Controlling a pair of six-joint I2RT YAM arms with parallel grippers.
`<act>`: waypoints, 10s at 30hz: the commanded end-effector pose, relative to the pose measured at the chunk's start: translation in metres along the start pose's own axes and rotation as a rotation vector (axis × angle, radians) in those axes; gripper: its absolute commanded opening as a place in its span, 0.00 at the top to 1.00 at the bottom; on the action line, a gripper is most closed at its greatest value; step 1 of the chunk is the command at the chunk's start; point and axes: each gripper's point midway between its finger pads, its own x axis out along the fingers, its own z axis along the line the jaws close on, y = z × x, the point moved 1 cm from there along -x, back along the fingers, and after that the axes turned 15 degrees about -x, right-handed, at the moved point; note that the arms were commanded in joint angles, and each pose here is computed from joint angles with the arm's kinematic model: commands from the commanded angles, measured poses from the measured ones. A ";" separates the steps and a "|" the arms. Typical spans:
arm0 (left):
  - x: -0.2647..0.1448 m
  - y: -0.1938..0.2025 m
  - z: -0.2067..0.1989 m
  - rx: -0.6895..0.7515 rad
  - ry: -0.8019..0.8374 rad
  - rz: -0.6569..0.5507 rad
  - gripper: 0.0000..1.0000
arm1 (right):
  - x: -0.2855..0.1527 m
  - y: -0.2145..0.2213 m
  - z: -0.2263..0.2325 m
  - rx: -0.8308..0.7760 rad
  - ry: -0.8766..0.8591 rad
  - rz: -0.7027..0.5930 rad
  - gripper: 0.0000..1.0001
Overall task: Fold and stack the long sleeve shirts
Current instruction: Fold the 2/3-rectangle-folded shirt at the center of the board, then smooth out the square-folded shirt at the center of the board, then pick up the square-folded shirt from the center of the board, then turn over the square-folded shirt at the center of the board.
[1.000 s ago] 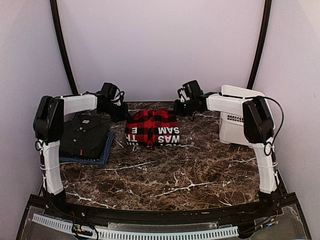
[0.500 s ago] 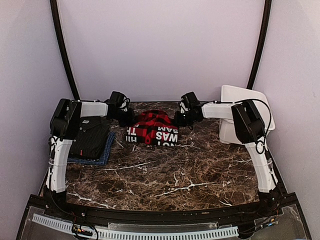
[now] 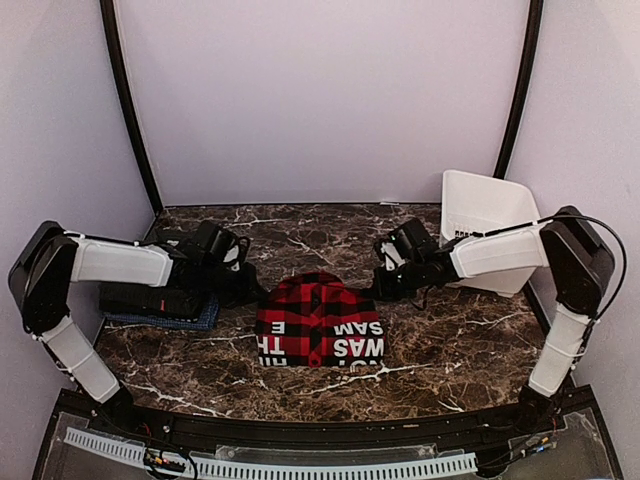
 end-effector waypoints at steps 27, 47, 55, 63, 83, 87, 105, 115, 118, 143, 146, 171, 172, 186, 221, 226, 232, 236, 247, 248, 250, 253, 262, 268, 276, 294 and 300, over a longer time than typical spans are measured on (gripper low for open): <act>0.025 -0.087 -0.010 0.057 0.020 -0.137 0.95 | 0.006 -0.064 -0.042 -0.015 0.127 -0.173 1.00; -0.054 -0.042 -0.049 0.163 0.031 -0.146 0.54 | -0.030 -0.065 0.095 -0.247 0.009 -0.142 0.59; -0.040 0.007 -0.048 0.161 0.073 -0.034 0.59 | 0.009 -0.083 0.107 -0.265 0.037 -0.116 0.64; -0.032 0.026 -0.042 0.158 0.085 0.031 0.63 | 0.047 -0.099 0.086 -0.270 0.128 -0.073 0.65; 0.012 0.049 -0.037 0.218 0.060 0.130 0.64 | 0.114 -0.111 0.052 -0.243 0.057 0.010 0.62; 0.035 0.052 -0.016 0.193 -0.001 0.155 0.64 | 0.100 -0.129 0.057 -0.251 0.049 -0.017 0.60; 0.003 0.040 -0.045 0.151 0.060 0.077 0.65 | -0.037 -0.084 0.113 -0.277 0.007 -0.126 0.68; 0.019 0.023 -0.050 0.174 0.031 0.024 0.66 | 0.001 -0.019 0.104 -0.230 0.018 0.002 0.73; 0.033 0.016 -0.042 0.166 0.007 0.019 0.66 | 0.013 0.006 0.094 -0.208 0.031 0.061 0.73; -0.006 -0.010 -0.018 0.117 -0.071 -0.052 0.67 | -0.013 0.078 0.083 -0.162 0.053 0.137 0.73; -0.010 -0.011 -0.006 0.091 -0.082 -0.040 0.66 | -0.008 0.095 0.081 -0.147 0.048 0.163 0.73; 0.023 0.024 0.036 0.109 -0.149 0.144 0.52 | -0.059 0.001 0.070 -0.117 0.102 -0.075 0.63; 0.025 0.024 0.039 0.113 -0.161 0.142 0.51 | -0.060 -0.001 0.067 -0.114 0.111 -0.084 0.63; 0.051 0.036 0.048 0.092 -0.276 0.179 0.61 | -0.080 -0.019 0.044 -0.055 0.145 -0.186 0.62; -0.057 0.009 -0.026 0.289 -0.157 0.028 1.00 | -0.032 -0.010 0.059 -0.048 0.040 -0.119 0.68; -0.077 0.003 -0.037 0.313 -0.133 0.012 1.00 | -0.011 -0.007 0.062 -0.050 0.031 -0.087 0.71; -0.090 0.002 -0.044 0.342 -0.114 0.013 1.00 | 0.014 -0.008 0.067 -0.056 0.025 -0.063 0.76; -0.097 0.000 -0.049 0.358 -0.101 0.008 1.00 | 0.030 -0.012 0.071 -0.085 0.058 -0.038 0.79; -0.113 -0.005 -0.068 0.372 -0.048 -0.017 1.00 | 0.075 0.006 0.086 -0.181 0.118 0.060 0.84; -0.114 -0.005 -0.070 0.373 -0.041 -0.016 1.00 | 0.079 0.009 0.092 -0.190 0.105 0.068 0.84; -0.117 -0.006 -0.077 0.380 -0.020 -0.022 1.00 | 0.087 0.012 0.105 -0.201 0.074 0.076 0.85; -0.119 -0.008 -0.092 0.395 0.026 -0.019 1.00 | 0.098 0.010 0.128 -0.198 0.000 0.071 0.85; -0.100 -0.007 -0.139 0.393 0.184 0.055 1.00 | 0.119 -0.015 0.211 -0.093 -0.312 -0.060 0.85; -0.067 0.012 -0.145 0.373 0.234 0.152 1.00 | 0.118 -0.033 0.240 -0.019 -0.488 -0.143 0.85; -0.054 0.033 -0.129 0.351 0.238 0.215 1.00 | 0.109 -0.034 0.219 0.012 -0.441 -0.212 0.84; -0.051 0.038 -0.120 0.345 0.233 0.225 1.00 | 0.073 -0.039 0.149 0.053 -0.332 -0.281 0.80; -0.046 0.039 -0.125 0.346 0.244 0.238 1.00 | 0.055 -0.046 0.127 0.038 -0.259 -0.282 0.76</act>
